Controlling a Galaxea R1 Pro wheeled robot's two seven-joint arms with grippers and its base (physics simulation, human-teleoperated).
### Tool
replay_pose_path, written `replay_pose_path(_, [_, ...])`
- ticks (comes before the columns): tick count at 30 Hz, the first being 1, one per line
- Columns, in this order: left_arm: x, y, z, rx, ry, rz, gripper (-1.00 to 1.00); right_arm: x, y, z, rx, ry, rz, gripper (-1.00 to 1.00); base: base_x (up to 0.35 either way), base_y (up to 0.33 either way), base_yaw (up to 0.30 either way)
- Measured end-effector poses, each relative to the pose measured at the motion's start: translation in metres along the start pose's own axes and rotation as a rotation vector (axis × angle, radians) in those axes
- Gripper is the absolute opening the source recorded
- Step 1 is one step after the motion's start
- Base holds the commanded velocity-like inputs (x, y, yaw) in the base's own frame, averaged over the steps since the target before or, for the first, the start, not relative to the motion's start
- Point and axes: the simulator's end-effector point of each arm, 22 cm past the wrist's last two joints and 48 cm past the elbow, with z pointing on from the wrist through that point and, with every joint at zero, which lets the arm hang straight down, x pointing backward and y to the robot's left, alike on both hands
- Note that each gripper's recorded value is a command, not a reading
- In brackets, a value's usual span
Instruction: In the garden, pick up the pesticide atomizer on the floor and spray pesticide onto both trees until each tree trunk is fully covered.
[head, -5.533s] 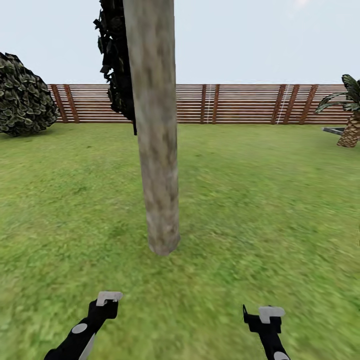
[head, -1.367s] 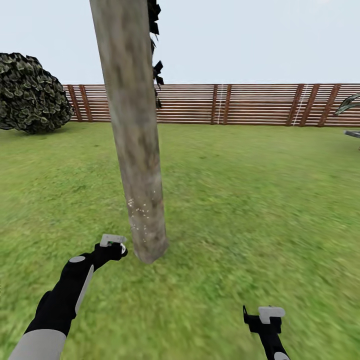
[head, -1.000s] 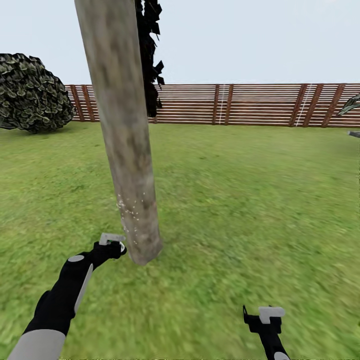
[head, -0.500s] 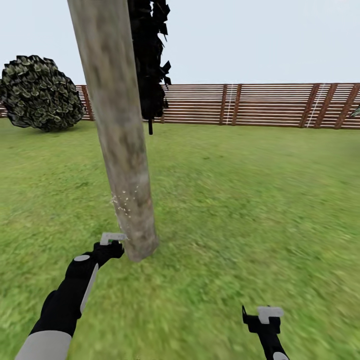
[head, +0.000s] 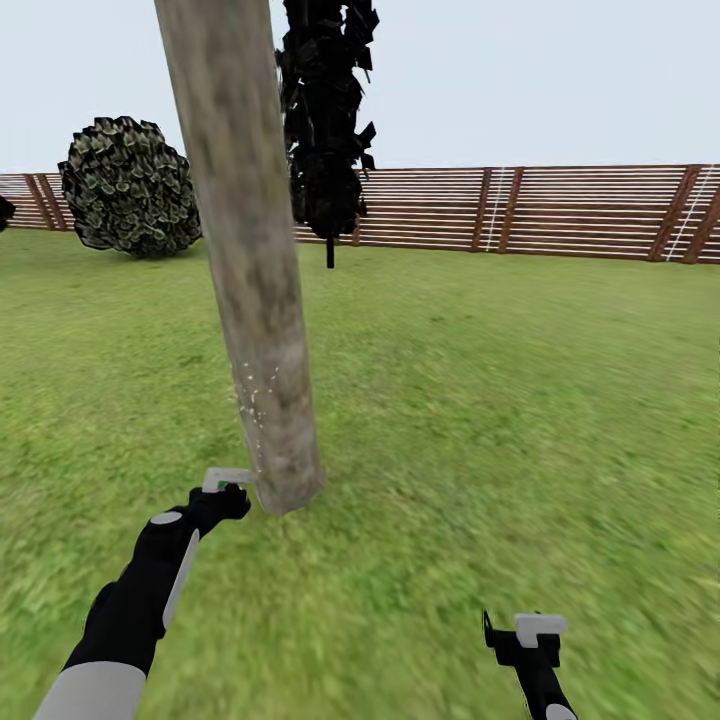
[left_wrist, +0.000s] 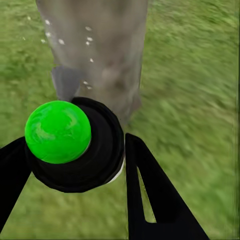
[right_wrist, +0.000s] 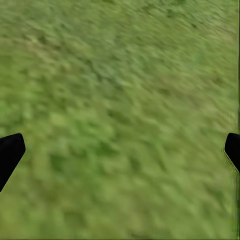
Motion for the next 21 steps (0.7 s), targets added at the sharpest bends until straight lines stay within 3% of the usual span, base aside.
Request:
replay_pose_path(12, [0.0069,-0.0001,0.0018,0.0,0.017,-0.001,-1.0,0.0001,0.0003,-0.0001,-0.001,0.0,-0.001,1.0,0.081,-0.271,0.009])
replay_pose_path(21, [0.0073,-0.0007,0.002,0.001,0.018,-0.002,-1.0,0.0001,0.0004,-0.0001,-0.001,0.0,-0.001,1.0,0.171,-0.251,0.242])
